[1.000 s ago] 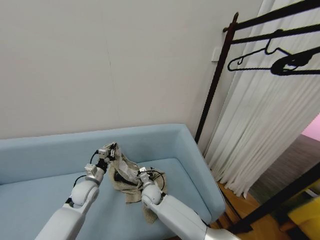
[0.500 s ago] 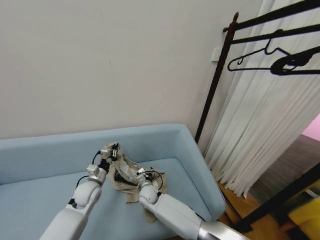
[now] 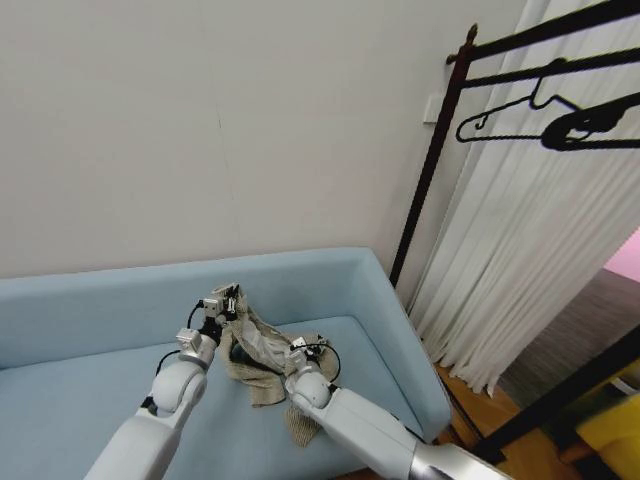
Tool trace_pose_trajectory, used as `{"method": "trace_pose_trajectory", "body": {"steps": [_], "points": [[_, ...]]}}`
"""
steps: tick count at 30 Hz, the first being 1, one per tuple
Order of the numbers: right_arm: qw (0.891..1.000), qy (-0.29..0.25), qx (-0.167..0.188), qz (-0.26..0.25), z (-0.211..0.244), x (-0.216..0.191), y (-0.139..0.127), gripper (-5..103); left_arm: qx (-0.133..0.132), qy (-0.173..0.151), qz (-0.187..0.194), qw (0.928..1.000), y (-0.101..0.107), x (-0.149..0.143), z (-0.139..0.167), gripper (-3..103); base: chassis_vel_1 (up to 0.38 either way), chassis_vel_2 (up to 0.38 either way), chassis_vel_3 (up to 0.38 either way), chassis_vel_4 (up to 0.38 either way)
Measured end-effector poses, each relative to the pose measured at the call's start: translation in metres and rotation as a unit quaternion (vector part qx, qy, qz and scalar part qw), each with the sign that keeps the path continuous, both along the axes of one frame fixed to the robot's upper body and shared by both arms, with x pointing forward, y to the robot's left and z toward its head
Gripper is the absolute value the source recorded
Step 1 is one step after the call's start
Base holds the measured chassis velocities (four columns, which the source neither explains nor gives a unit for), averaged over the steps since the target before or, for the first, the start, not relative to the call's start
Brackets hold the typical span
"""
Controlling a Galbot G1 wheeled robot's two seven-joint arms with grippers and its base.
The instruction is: Pick up the clothes from the sofa and hang them on the clothes hanger.
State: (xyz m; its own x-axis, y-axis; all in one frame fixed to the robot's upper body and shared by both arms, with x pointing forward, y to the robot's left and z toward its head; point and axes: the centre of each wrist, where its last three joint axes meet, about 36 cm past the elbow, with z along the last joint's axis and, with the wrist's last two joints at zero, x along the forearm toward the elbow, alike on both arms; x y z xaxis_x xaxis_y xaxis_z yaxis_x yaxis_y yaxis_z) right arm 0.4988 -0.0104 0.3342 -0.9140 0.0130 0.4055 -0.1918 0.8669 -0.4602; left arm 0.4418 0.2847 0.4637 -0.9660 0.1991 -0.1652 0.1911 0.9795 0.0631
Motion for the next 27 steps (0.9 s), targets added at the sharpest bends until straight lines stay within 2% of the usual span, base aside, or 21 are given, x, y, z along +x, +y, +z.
{"method": "trace_pose_trajectory", "body": {"steps": [1,2,5,6,7,8,10,11,14,15,18,20,22,23,25,27], "points": [[1.000,-0.001,0.005,-0.001,0.000,0.001,0.000,90,0.000,0.001,-0.001,1.0000,-0.001,-0.001,-0.001,2,0.000,0.000,0.000,0.000],[1.000,-0.001,0.005,-0.001,0.000,0.001,0.000,90,0.000,0.001,-0.001,1.0000,-0.001,-0.001,-0.001,2,0.000,0.000,0.000,0.000],[1.000,0.001,0.019,-0.002,0.000,0.005,-0.002,74,0.000,0.005,-0.002,1.0000,-0.001,-0.006,-0.004,2,0.000,0.000,0.000,0.000],[1.000,0.002,0.022,-0.002,0.000,0.006,-0.003,74,0.000,0.006,-0.002,1.0000,-0.002,-0.007,-0.005,2,0.000,0.000,0.000,0.000],[1.000,0.002,0.024,-0.002,0.000,0.007,-0.004,69,0.000,0.007,-0.002,1.0000,-0.002,-0.008,-0.005,2,0.000,0.000,0.000,0.000],[1.000,0.002,0.024,-0.002,0.000,0.007,-0.004,69,0.000,0.007,-0.002,1.0000,-0.002,-0.008,-0.005,2,0.000,0.000,0.000,0.000],[1.000,0.002,0.028,-0.003,0.000,0.009,-0.005,58,-0.001,0.008,-0.004,1.0000,-0.003,-0.010,-0.006,2,0.000,0.000,0.000,0.000],[1.000,0.002,0.030,-0.003,0.000,0.010,-0.006,58,-0.001,0.008,-0.004,1.0000,-0.003,-0.011,-0.006,2,0.000,0.000,0.000,0.000],[0.999,0.000,0.033,-0.006,0.000,0.013,-0.009,42,-0.001,0.005,-0.005,1.0000,-0.004,-0.012,-0.004,2,0.000,0.000,0.000,0.000],[0.999,0.000,0.033,-0.006,0.000,0.013,-0.009,42,-0.001,0.005,-0.005,1.0000,-0.004,-0.012,-0.004,2,0.000,0.000,0.000,0.000],[0.999,-0.004,0.035,-0.010,-0.001,0.015,-0.014,26,-0.003,0.004,-0.006,1.0000,-0.004,-0.014,-0.003,2,0.000,0.000,0.000,0.000],[0.999,-0.004,0.036,-0.011,-0.001,0.016,-0.015,26,-0.003,0.004,-0.006,1.0000,-0.005,-0.015,-0.004,2,0.000,0.000,0.000,0.000],[0.999,-0.006,0.036,-0.013,-0.002,0.018,-0.020,15,-0.004,0.006,-0.006,1.0000,-0.005,-0.017,-0.005,2,0.000,0.000,0.000,0.000],[0.999,-0.006,0.035,-0.015,-0.002,0.019,-0.022,15,-0.004,0.007,-0.006,0.9999,-0.005,-0.018,-0.006,2,0.000,0.000,0.000,0.000],[0.999,-0.008,0.035,-0.018,-0.004,0.021,-0.028,4,-0.004,0.008,-0.006,0.9999,-0.006,-0.020,-0.007,2,0.000,0.000,0.000,0.000],[0.999,-0.008,0.036,-0.019,-0.004,0.021,-0.030,2,-0.005,0.008,-0.006,0.9999,-0.006,-0.021,-0.008,2,0.000,0.000,0.000,0.000]]}}
